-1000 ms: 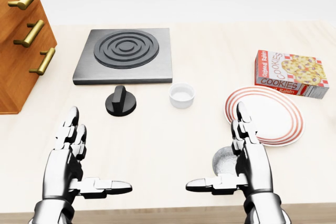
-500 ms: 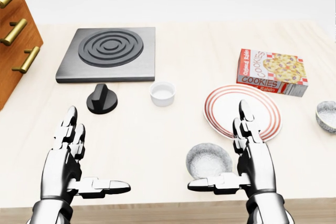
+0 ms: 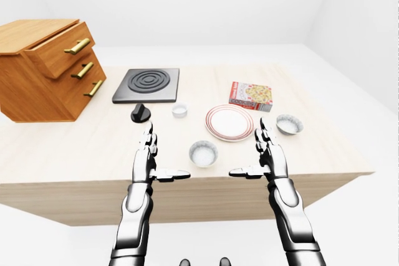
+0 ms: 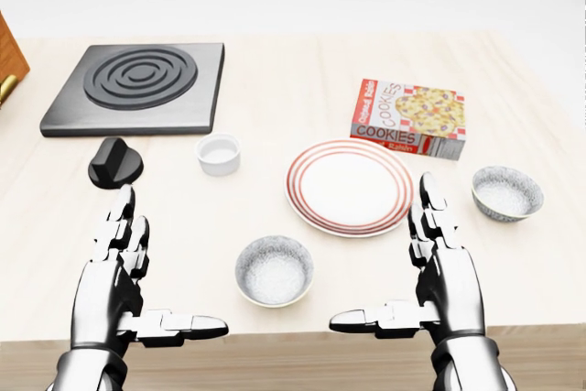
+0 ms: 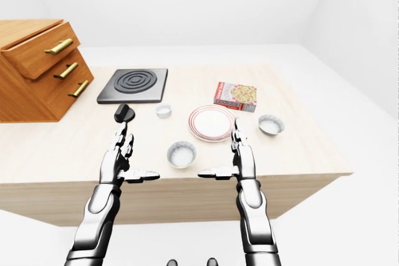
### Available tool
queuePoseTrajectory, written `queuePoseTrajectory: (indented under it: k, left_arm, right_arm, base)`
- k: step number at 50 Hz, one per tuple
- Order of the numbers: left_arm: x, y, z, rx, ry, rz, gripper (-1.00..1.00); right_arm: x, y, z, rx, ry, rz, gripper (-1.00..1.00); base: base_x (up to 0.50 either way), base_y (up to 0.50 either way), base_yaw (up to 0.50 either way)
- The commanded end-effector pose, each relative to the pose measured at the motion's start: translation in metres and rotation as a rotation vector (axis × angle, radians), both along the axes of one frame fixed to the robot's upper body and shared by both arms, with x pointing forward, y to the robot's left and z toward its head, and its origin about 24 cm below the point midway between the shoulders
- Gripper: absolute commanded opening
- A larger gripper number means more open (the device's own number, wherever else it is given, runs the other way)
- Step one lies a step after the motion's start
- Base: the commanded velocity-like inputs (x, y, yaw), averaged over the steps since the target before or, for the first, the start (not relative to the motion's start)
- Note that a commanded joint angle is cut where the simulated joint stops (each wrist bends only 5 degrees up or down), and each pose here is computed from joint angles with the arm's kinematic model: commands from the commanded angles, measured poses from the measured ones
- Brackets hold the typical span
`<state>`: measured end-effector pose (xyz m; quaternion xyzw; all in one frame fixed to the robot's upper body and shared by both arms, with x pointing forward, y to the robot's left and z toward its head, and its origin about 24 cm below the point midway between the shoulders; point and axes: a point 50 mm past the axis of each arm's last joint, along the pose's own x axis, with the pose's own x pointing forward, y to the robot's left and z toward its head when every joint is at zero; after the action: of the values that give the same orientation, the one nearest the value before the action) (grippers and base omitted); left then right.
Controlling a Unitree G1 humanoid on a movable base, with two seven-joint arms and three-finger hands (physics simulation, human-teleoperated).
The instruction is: Pick the akita bowl next to the plate and place it on the plate.
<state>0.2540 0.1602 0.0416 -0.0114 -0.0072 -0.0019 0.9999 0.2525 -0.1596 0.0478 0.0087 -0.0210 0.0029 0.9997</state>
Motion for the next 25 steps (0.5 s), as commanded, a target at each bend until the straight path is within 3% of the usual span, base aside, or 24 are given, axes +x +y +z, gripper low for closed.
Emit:
queuePoseTrajectory:
  k: [1, 11, 25]
  left_arm:
    - [-0.001, -0.001, 0.0019, -0.001, -0.001, -0.001, 1.0]
    - [-0.0002, -0.0001, -0.0009, -0.001, -0.001, -0.002, 1.0]
    - [-0.0002, -0.0002, -0.0004, -0.001, 0.001, -0.002, 1.0]
  right_arm:
    - [-0.0004, -0.0006, 0.0004, 0.0, -0.003, -0.001, 1.0]
    - [0.0001, -0.0009, -0.0002, -0.001, -0.002, -0.004, 1.0]
    - [0.002, -0.002, -0.0013, -0.009, -0.001, -0.017, 1.0]
  base:
    - [-0.08, -0.36, 0.0]
    - [-0.08, -0.34, 0.0]
    - [-0.03, -0.2, 0.0]
